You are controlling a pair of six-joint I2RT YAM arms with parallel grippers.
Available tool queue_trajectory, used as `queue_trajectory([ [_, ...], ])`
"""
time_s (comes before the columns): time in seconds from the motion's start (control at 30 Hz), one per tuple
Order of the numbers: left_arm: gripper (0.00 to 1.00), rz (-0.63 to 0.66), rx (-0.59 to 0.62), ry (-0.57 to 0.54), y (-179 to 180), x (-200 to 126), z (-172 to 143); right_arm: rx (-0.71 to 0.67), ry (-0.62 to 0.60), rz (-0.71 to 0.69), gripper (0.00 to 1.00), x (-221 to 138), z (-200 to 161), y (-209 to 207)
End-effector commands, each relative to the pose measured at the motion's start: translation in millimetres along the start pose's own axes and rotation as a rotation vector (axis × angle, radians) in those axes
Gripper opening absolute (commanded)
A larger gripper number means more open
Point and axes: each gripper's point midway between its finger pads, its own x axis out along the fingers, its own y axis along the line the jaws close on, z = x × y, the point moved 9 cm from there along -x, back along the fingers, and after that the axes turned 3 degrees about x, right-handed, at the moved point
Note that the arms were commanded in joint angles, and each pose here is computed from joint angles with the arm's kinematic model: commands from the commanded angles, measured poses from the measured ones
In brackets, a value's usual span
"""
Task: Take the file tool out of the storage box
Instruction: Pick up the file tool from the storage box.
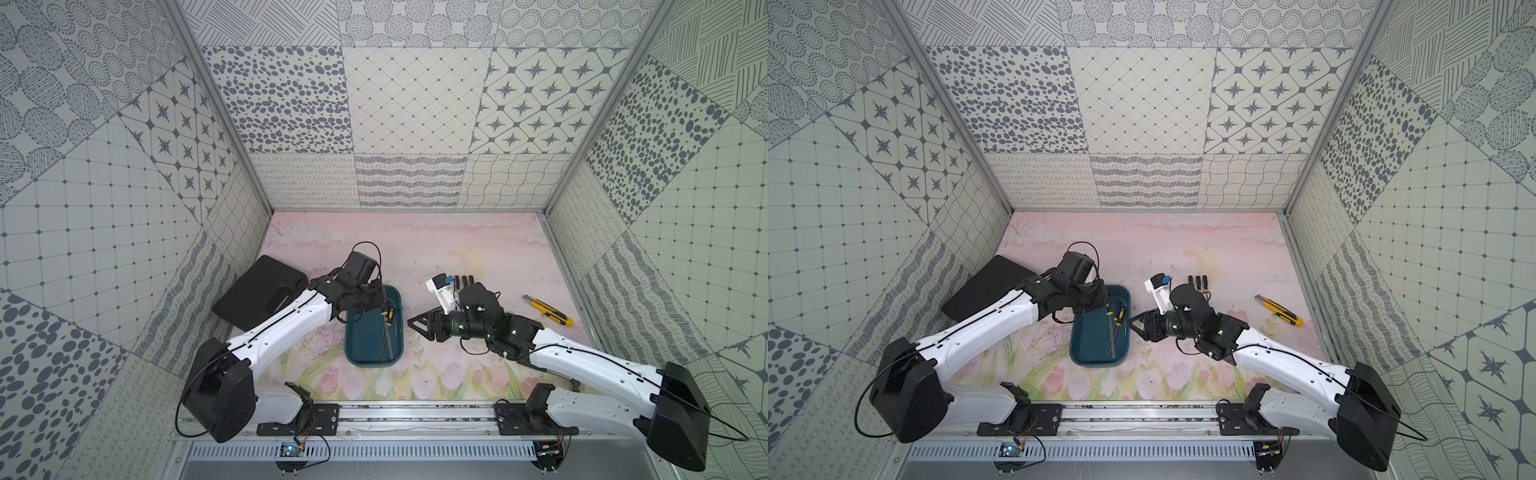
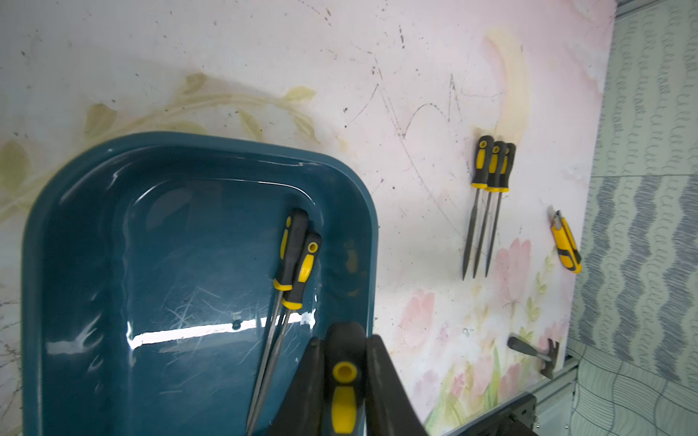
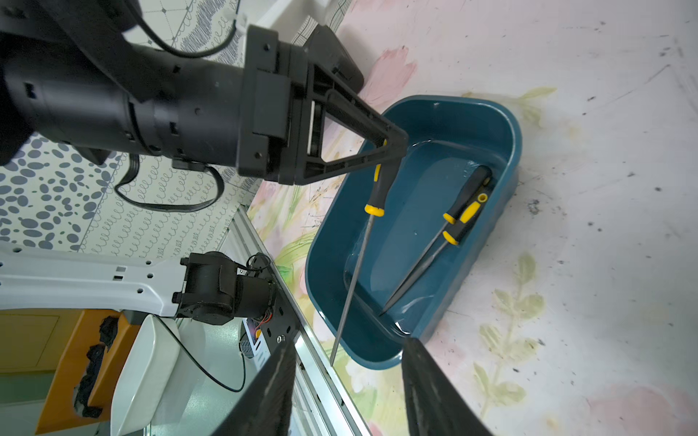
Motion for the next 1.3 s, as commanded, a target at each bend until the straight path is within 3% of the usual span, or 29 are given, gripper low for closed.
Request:
queue_trajectory([
  [0.0,0.11,-0.13,-0.133,-0.042,-9,-12,6,0.001,-0.067,0.055,0.46,11,8,12],
  [0.5,0.11,-0.193,-0.174,-0.055,-9,-22,15,0.022,0.048,0.115,0.33,40,-11,12],
  [0.73,0.11,-0.197,-0.175,-0.058,-8,-23,17,0.024,0.06,0.124,0.19,42,-12,13],
  [1.27,0.11,-0.217,-0.178,-0.057,-9,-24,21,0.023,0.057,0.112,0.09,47,-8,14],
])
